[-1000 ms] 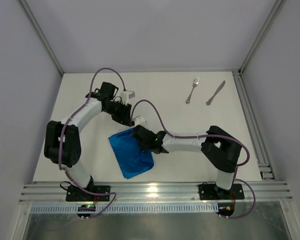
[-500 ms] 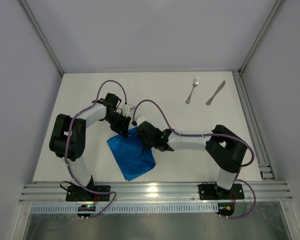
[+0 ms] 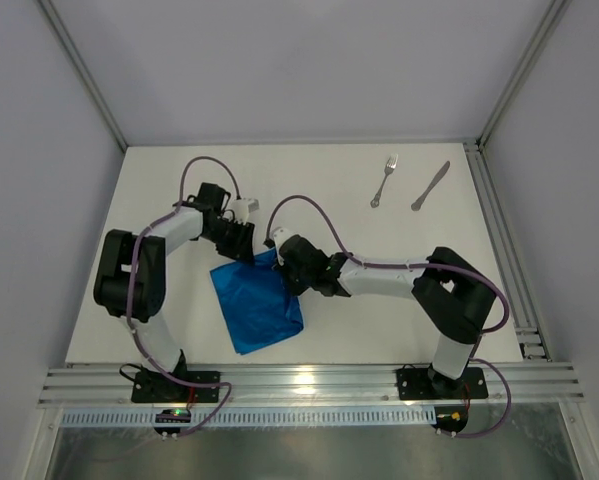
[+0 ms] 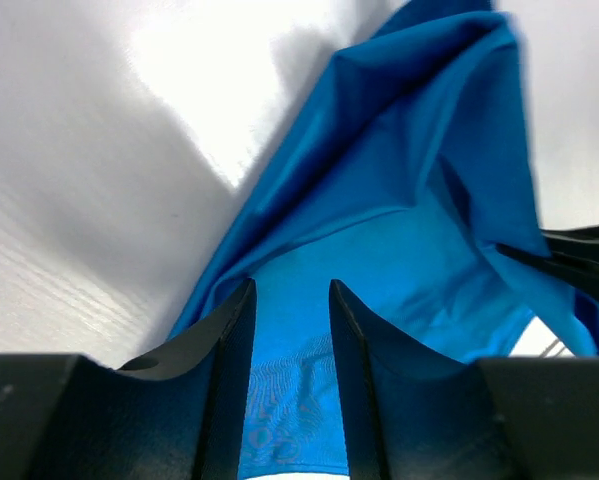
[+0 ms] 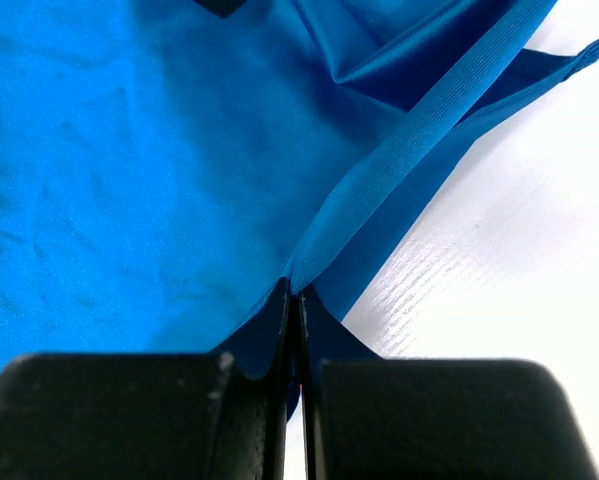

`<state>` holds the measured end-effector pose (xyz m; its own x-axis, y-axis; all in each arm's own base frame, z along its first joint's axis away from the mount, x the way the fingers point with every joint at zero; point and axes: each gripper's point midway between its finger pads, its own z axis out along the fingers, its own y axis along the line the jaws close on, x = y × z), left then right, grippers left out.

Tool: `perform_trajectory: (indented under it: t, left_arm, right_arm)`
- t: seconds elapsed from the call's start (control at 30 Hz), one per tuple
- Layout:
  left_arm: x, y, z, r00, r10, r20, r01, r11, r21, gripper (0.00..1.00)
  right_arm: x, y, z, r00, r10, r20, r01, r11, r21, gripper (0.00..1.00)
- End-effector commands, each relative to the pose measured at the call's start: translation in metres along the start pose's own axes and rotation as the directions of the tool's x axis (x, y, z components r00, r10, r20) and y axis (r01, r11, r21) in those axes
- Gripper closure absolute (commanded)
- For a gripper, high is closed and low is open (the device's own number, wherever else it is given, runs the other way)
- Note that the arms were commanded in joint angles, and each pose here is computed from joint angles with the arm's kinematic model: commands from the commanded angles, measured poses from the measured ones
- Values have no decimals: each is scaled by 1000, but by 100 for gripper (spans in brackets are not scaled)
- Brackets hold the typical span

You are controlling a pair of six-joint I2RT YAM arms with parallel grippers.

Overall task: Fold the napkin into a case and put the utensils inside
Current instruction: Fold the lower triangle-folded napkin at the center of the board.

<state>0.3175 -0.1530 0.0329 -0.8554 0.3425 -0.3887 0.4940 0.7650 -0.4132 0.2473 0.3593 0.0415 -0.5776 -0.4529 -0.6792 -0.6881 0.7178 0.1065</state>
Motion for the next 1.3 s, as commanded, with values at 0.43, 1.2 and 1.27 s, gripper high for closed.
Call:
perform_trajectory:
  t: [0.43, 1.2, 1.27]
  left_arm:
    - [-14, -67, 15, 986, 168, 7, -164, 951, 262, 75]
    - [-66, -22, 37, 993, -73, 88, 67, 996, 63, 59]
    - [-64, -27, 30, 994, -71, 80, 65, 995, 75, 57]
  right_arm:
    - [-24, 0, -6, 995, 53, 88, -43, 992, -116, 96]
    - [-17, -2, -4, 998, 34, 58, -28, 994, -108, 96]
    - [-20, -2, -4, 997, 34, 65, -27, 994, -106, 96]
